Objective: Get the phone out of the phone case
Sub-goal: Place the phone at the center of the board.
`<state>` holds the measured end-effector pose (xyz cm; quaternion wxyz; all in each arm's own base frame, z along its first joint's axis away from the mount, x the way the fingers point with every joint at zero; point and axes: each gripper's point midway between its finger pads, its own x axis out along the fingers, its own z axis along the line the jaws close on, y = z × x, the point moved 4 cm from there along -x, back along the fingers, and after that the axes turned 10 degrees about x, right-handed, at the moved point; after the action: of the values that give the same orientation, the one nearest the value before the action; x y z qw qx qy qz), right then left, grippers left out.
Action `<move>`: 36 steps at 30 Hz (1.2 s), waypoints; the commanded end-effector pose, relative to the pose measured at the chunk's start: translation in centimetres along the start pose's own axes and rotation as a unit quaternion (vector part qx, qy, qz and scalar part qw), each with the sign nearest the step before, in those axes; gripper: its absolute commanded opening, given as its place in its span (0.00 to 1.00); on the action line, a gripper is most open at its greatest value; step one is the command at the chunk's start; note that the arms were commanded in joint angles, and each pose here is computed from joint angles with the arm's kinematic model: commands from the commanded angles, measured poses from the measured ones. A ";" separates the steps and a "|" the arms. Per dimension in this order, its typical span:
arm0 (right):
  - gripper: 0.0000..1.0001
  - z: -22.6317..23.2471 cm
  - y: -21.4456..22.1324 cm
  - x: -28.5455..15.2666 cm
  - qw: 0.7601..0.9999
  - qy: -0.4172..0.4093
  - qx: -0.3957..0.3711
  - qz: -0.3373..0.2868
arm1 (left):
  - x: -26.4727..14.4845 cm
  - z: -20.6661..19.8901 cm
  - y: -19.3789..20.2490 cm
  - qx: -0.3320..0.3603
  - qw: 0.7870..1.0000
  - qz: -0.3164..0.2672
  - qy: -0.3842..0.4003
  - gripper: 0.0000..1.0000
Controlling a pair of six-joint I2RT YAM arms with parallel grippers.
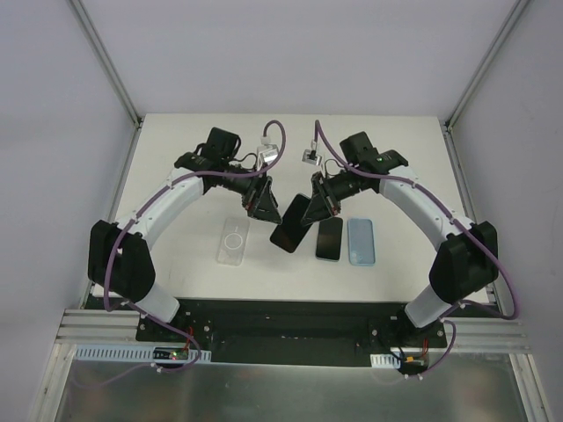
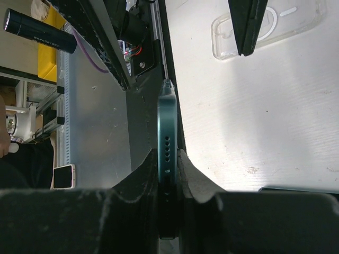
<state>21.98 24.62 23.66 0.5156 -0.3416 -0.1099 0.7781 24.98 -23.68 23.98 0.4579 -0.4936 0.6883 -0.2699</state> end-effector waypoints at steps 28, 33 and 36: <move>0.00 1.0 -2.2 -0.5 0.999 -0.035 -0.018 -0.033 | 3.2 -2.4 0.0 0.013 0.997 -0.034 0.068 0.49; 0.00 0.8 -2.2 -0.5 0.999 -0.034 -0.016 -0.034 | 3.5 -2.5 0.3 0.009 0.997 -0.031 0.075 0.35; 0.00 0.7 -2.2 -0.5 0.999 -0.034 -0.012 -0.034 | 3.8 -2.5 0.3 0.008 0.996 -0.028 0.080 0.24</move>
<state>23.31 25.13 23.54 0.5302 -0.3286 -0.1081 0.7741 23.15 -26.85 22.29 0.4130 -0.4980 0.7035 -0.2942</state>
